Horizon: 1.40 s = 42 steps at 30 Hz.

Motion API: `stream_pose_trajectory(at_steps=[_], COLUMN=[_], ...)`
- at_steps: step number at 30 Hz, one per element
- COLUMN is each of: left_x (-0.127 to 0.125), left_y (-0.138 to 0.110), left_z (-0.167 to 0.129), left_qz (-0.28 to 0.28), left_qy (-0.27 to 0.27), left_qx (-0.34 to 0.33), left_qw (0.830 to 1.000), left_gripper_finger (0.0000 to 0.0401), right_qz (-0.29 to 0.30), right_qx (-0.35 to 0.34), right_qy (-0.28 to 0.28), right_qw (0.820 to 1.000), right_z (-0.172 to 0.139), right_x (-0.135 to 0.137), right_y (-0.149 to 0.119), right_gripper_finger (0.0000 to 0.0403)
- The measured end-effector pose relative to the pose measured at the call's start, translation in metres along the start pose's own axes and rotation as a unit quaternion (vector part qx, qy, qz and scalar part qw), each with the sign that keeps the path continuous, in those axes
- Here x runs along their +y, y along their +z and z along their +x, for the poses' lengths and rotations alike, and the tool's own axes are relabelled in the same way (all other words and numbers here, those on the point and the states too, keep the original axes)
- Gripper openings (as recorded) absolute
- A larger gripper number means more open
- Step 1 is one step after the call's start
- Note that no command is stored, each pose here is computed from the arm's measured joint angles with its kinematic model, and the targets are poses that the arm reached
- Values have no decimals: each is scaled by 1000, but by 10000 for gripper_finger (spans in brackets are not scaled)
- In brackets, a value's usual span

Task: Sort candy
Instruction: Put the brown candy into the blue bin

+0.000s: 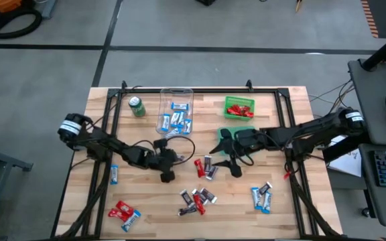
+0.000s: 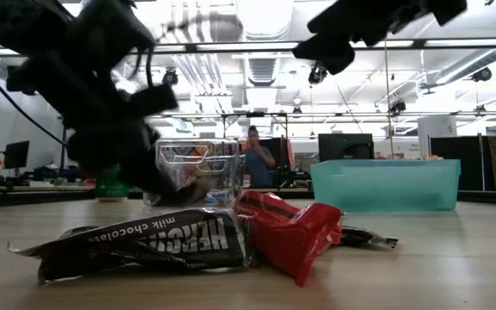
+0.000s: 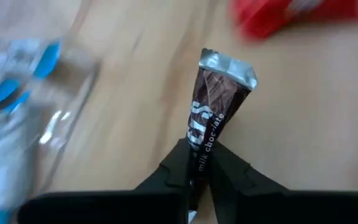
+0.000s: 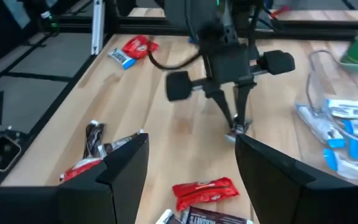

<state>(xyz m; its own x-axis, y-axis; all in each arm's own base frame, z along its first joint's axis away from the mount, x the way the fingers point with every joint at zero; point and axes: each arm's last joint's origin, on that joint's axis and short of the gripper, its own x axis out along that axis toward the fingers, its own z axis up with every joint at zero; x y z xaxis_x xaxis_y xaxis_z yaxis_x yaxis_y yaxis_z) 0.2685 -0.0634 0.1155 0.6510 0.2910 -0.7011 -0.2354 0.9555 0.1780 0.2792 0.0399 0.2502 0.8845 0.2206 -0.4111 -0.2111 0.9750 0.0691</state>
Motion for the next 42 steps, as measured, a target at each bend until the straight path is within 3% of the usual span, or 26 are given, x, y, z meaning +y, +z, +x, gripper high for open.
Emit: stream_pose_trajectory(at_steps=[5,10,16,21,25,34,38,42], left_x=[-23,-36,-44,-56,-69,-78,-77,-76], left_y=[21,42,55,66,77,96,96,97], left_z=[-12,-29,-29,-11,2,12,11,10], left_qz=[-39,-89,-122,-116,-96,-109,-114,-118], left_qy=[-60,-113,-132,-125,-116,-115,-117,-118], left_qx=[-124,-243,-332,-377,-390,-410,-412,-414], left_qw=[990,959,926,910,908,898,896,895], left_gripper_finger=[4,5,5,5,5,5,5,5], right_qz=[-35,-51,-55,-67,-69,-75,-76,-76], right_qx=[-36,-94,-144,-154,-156,-155,-154,-154], right_qy=[15,20,26,38,42,86,89,89], right_qw=[999,994,988,985,984,981,981,981], right_z=[3,1,-3,-3,-3,-3,-3,-3], right_x=[8,10,11,18,20,23,23,23], right_y=[-24,-41,-47,-45,-43,-44,-44,-44], right_gripper_finger=[228,228,228,228,228,224,198,146])
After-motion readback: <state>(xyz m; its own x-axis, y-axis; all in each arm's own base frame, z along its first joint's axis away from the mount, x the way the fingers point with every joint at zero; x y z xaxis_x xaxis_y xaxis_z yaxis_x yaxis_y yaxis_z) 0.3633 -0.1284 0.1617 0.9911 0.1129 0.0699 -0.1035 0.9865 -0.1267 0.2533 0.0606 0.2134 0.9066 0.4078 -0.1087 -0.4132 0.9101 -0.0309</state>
